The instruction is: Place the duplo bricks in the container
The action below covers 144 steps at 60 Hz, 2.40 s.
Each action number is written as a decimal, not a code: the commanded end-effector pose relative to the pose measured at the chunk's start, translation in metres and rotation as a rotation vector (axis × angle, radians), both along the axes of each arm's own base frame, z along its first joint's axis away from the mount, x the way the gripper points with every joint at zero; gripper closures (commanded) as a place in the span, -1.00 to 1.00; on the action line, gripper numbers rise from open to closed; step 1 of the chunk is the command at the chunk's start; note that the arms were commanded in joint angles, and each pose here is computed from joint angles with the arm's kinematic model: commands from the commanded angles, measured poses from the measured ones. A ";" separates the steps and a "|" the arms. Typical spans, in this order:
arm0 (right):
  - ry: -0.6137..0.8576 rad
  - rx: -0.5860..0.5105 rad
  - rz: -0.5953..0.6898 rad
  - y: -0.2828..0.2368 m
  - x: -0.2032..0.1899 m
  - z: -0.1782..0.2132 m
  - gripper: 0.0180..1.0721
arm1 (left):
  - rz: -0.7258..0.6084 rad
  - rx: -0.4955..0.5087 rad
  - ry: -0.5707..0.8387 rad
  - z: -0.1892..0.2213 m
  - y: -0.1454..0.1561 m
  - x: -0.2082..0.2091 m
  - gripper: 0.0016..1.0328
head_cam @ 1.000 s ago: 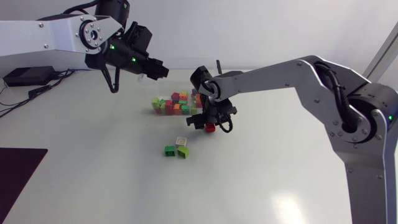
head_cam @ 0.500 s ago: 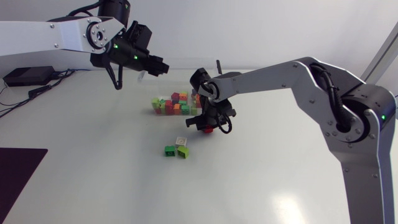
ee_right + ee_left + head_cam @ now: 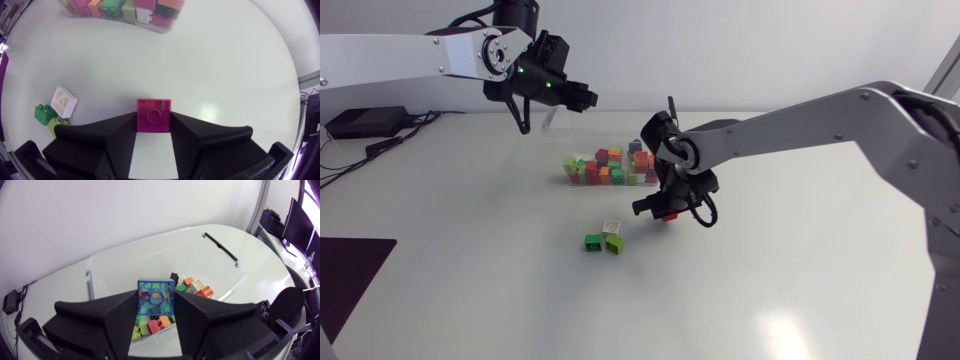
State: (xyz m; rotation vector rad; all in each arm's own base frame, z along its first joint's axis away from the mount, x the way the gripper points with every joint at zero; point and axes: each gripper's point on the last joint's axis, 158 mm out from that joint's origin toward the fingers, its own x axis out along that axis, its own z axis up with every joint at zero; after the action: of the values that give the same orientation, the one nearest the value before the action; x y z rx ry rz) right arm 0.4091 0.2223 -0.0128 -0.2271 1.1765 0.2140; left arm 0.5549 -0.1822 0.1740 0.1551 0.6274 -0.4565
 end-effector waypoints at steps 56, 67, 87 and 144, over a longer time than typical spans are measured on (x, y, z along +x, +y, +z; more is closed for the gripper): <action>-0.390 0.161 0.106 0.020 0.022 0.218 0.23 | -0.017 0.069 -0.051 0.051 0.035 -0.066 -0.91; -0.450 0.193 0.113 0.035 0.043 0.245 0.23 | -0.084 0.110 -0.041 0.048 0.046 -0.099 -0.90; -0.491 0.213 0.126 0.056 0.077 0.262 0.23 | -0.190 0.149 0.007 0.020 0.046 -0.141 -0.90; -0.544 0.247 0.140 0.098 0.140 0.233 0.23 | -0.259 0.191 0.123 -0.058 0.059 -0.173 -0.90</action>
State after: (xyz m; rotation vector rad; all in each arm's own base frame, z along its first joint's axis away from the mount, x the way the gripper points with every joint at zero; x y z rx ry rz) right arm 0.5440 0.3092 0.2248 -0.1249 0.6050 0.3737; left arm 0.3888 -0.1245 0.1302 0.3860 0.7552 -0.6411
